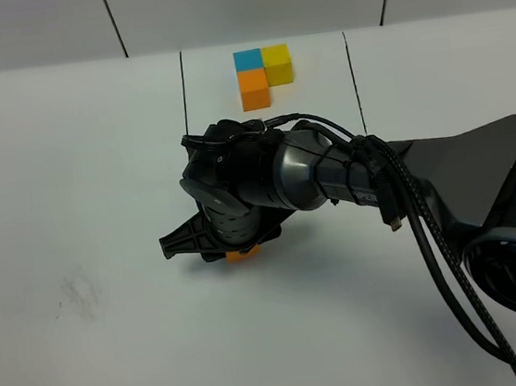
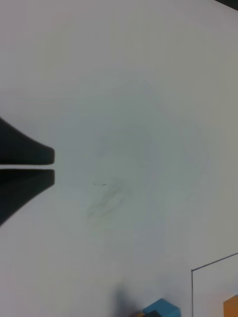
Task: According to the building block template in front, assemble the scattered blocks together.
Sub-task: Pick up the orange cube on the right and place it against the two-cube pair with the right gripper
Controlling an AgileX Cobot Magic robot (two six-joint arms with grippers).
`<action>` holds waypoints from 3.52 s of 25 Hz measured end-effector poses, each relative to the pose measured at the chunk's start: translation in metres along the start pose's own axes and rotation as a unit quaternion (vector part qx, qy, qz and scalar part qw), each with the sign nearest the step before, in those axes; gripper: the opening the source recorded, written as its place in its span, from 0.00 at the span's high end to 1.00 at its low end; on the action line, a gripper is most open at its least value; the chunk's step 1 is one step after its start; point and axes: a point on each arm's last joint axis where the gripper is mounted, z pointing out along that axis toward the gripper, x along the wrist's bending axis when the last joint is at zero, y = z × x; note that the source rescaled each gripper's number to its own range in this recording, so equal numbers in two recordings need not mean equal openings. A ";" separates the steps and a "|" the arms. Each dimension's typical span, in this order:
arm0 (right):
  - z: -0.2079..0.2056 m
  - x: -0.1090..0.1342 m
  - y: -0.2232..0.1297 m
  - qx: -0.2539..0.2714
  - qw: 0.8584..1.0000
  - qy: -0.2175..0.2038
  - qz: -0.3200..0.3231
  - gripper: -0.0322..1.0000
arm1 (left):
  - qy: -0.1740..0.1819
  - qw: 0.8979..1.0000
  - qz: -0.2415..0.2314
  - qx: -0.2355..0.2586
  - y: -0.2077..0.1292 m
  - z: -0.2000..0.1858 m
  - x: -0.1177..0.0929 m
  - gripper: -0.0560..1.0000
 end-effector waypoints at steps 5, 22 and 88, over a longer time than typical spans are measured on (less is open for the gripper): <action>0.000 0.000 0.001 -0.004 1.000 0.003 0.000 0.45 | 0.000 1.000 0.000 0.000 0.000 0.000 0.000 0.94; 0.005 -0.004 0.003 -0.006 1.000 -0.007 -0.016 0.45 | 0.000 1.000 0.000 0.000 0.000 0.000 0.000 0.94; -0.062 0.002 0.003 -0.032 0.998 0.003 -0.057 0.06 | 0.012 1.000 0.005 0.000 0.000 0.000 0.002 0.94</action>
